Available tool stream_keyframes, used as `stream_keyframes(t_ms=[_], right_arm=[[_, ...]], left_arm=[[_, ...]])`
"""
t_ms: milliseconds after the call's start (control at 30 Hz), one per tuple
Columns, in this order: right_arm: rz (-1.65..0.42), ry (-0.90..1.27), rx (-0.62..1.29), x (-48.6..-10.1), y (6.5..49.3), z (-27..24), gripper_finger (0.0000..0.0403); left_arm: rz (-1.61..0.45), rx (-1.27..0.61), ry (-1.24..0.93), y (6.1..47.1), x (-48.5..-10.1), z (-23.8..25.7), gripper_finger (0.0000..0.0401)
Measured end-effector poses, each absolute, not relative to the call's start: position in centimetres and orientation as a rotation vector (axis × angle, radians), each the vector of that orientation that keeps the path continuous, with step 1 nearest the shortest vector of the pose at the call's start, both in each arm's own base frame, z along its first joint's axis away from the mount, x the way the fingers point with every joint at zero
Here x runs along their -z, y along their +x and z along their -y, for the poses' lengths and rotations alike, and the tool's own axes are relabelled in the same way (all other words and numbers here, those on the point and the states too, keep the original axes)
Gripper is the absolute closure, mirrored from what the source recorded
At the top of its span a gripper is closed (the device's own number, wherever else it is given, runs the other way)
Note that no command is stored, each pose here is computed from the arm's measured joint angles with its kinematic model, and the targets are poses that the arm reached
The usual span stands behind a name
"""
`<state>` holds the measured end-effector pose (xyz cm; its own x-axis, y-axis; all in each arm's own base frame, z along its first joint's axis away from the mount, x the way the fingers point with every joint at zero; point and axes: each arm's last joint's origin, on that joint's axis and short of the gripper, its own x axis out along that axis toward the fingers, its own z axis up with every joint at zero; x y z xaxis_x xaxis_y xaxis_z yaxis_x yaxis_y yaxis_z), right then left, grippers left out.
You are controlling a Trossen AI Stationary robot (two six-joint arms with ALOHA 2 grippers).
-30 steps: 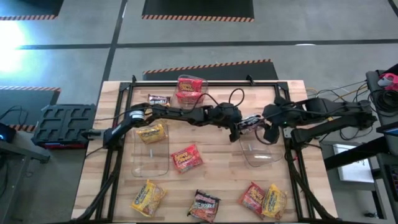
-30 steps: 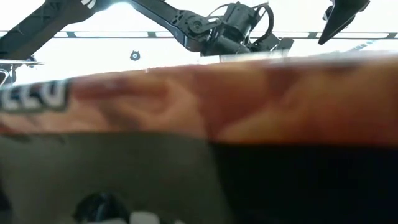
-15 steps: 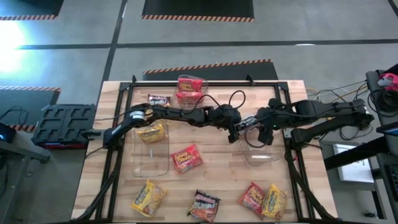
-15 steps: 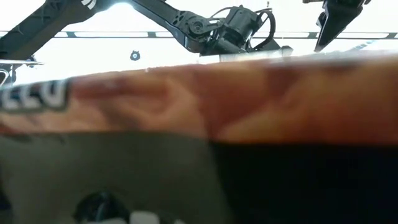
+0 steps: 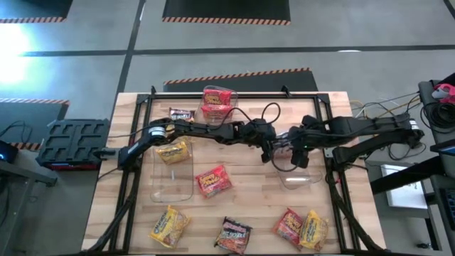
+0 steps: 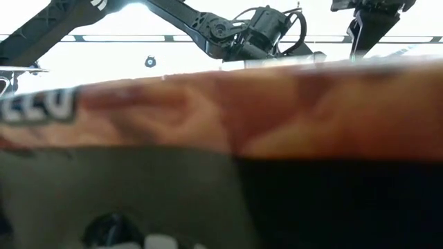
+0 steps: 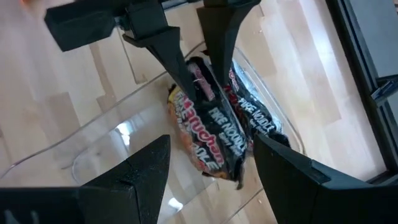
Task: Sort Maruchan noodles
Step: Put the bottom left black pack noodle into the bottom right transparent bin, then put the bottom right yellow pack noodle into the bottom left transparent bin
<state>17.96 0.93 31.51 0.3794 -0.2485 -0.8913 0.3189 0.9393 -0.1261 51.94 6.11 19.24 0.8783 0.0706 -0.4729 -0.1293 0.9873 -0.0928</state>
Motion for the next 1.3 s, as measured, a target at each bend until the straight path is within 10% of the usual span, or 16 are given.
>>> stream_keyframes(t_ms=[833, 1300], right_arm=[[-1.066, -0.113, 0.226, -33.0, 15.6, -0.7, 0.0183], [-1.065, -0.148, 0.207, -33.1, 15.7, -0.7, 0.0183]], left_arm=[[-0.530, -0.057, 0.049, 51.7, -23.6, -6.1, 0.0225], [-0.572, -0.111, -0.174, 40.4, -25.9, -3.8, 0.0225]])
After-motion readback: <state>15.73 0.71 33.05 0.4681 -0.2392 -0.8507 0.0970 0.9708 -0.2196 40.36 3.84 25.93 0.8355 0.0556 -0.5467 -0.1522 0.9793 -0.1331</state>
